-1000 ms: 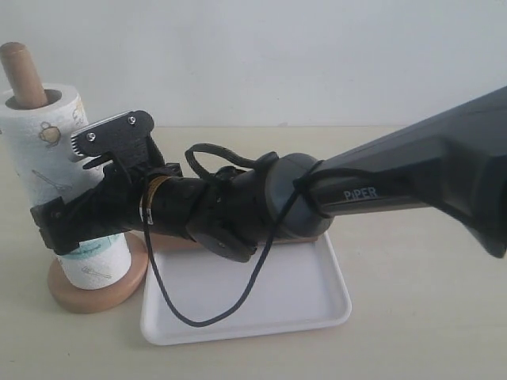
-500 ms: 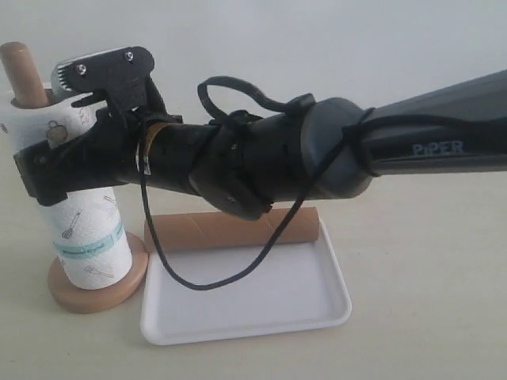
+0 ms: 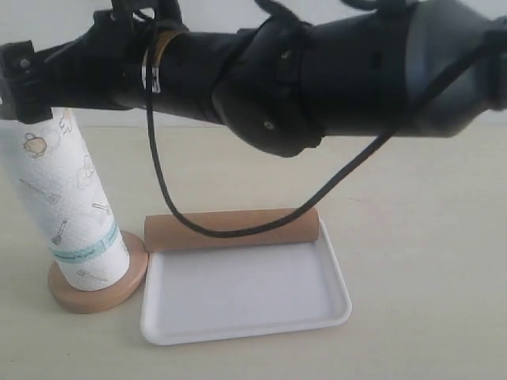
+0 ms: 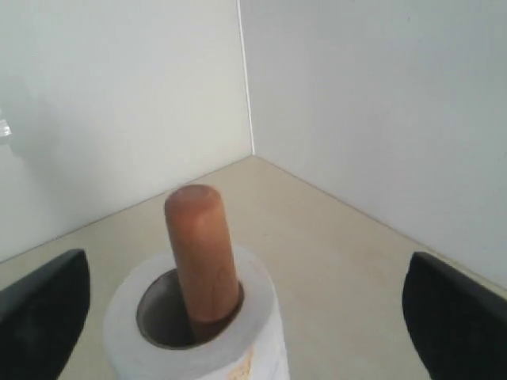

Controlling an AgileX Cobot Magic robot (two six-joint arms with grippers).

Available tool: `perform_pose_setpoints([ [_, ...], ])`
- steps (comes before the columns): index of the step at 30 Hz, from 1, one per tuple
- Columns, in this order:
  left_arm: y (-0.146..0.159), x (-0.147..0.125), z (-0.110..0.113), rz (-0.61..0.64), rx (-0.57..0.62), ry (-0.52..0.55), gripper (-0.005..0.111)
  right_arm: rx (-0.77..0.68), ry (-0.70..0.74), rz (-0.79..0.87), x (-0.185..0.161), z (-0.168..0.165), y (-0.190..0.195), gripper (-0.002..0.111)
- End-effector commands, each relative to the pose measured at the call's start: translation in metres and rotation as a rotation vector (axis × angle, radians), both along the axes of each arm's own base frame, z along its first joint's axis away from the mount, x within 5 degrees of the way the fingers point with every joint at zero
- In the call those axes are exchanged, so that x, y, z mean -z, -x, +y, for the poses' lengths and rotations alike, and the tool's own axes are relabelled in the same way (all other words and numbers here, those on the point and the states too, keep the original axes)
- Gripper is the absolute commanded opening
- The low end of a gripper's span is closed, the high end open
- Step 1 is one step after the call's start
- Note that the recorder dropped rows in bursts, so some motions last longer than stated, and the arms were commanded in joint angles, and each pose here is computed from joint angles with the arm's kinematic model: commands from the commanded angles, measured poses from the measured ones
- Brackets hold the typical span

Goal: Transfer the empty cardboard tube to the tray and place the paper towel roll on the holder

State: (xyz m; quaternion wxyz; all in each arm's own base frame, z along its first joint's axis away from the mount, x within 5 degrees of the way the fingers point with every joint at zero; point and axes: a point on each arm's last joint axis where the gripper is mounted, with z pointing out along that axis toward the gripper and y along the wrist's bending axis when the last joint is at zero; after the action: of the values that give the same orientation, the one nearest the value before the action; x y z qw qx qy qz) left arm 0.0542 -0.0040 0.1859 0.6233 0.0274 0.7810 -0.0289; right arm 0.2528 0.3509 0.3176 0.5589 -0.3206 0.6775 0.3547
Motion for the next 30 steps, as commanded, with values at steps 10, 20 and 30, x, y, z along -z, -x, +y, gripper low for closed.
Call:
perform_pose_setpoints([
  [10, 0.0, 0.001, 0.0, -0.002, -0.002, -0.011, 0.004, 0.092, 0.046, -0.044, -0.079, -0.055, 0.03, 0.1],
  [20, 0.0, 0.001, 0.0, -0.002, -0.002, -0.011, 0.004, 0.257, 0.386, -0.001, -0.124, -0.15, 0.077, 0.1],
  [30, 0.0, 0.001, 0.0, -0.002, -0.002, -0.011, 0.004, 0.346, 0.806, 0.268, -0.094, -0.184, 0.09, 0.082],
])
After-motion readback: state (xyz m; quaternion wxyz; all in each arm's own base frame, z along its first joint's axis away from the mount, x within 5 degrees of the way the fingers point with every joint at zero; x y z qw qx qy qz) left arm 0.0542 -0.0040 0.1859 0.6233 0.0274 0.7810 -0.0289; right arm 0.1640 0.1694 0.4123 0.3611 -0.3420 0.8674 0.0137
